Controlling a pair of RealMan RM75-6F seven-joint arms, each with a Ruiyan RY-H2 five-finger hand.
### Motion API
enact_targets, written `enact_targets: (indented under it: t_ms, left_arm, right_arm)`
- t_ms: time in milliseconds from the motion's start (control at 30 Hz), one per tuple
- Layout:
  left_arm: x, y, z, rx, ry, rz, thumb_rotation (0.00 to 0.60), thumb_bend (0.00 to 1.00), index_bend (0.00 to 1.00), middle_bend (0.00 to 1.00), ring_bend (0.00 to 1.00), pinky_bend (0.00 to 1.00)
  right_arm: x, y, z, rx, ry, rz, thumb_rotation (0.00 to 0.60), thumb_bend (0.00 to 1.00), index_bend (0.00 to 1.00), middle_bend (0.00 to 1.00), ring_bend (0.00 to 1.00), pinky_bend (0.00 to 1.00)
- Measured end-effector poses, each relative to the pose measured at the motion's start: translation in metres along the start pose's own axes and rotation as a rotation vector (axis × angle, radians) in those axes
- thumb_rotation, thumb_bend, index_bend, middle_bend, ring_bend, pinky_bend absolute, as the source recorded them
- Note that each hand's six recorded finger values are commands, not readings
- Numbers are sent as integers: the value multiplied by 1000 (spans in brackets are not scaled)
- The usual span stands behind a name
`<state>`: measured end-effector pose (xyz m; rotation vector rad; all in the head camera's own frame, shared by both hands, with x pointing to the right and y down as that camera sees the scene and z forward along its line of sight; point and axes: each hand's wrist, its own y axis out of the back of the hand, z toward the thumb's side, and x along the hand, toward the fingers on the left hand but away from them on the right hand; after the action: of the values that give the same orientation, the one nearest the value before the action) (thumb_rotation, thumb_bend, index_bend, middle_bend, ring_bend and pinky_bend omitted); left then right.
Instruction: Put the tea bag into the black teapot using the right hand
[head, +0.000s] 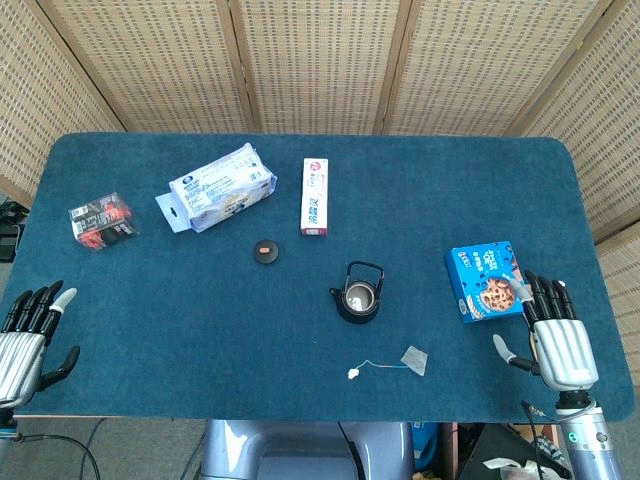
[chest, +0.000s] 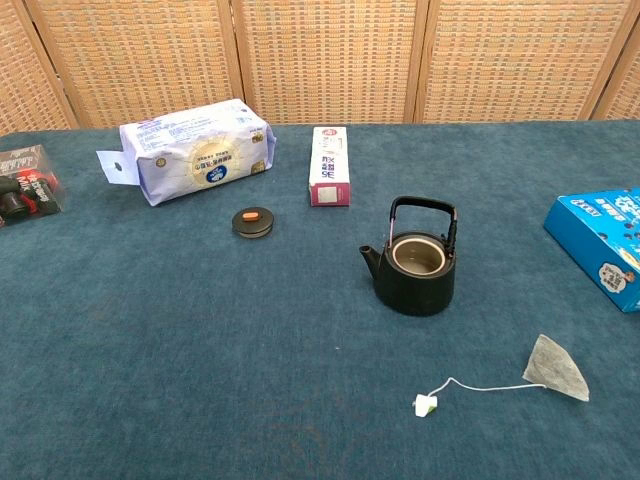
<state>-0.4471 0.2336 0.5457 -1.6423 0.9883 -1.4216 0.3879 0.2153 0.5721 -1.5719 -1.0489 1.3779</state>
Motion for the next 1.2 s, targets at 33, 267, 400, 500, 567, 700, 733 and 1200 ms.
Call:
enact_targets:
  t_ms: [33,267,400,500,567,700,733,1200]
  left_arm:
    - [0,0,0,0,-1,0,600,408,0,0,0,0]
    - [3,1,4,3,-10,4,600,408,0,0,0,0]
    - [4,0,5,4,-14,2,600,409,0,0,0,0]
    - [4,1,6,4,-16,2,600,408,0,0,0,0]
    - [5,1,7,5,-18,4,600,408,0,0,0,0]
    - [5,1,6,6,-17,4,600,409,0,0,0,0]
    - [5,1,6,6,-17,4,600,408,0,0,0,0]
    - [10,0,4,9,-16,5,600,408,0,0,0,0]
  right_arm:
    - [0,0,0,-1,0,-1,362,496,0,0,0,52]
    - [1,1,-2,-8,5,-5,364,496,0,0,0,52]
    - [2,2,-3,-7,4,-8,368,496,0,0,0,52]
    - [3,2,-3,-10,5,-10,367,496,0,0,0,52]
    - [3,3,-3,-14,9,-13,370,496,0,0,0,52]
    - [5,3,-1,-28,20,-13,372,496,0,0,0,52]
    - [5,3,0,-32,23,-12,371,496,0,0,0,52]
    - [7,-4,30,-88,143,25,383,496,0,11,0,63]
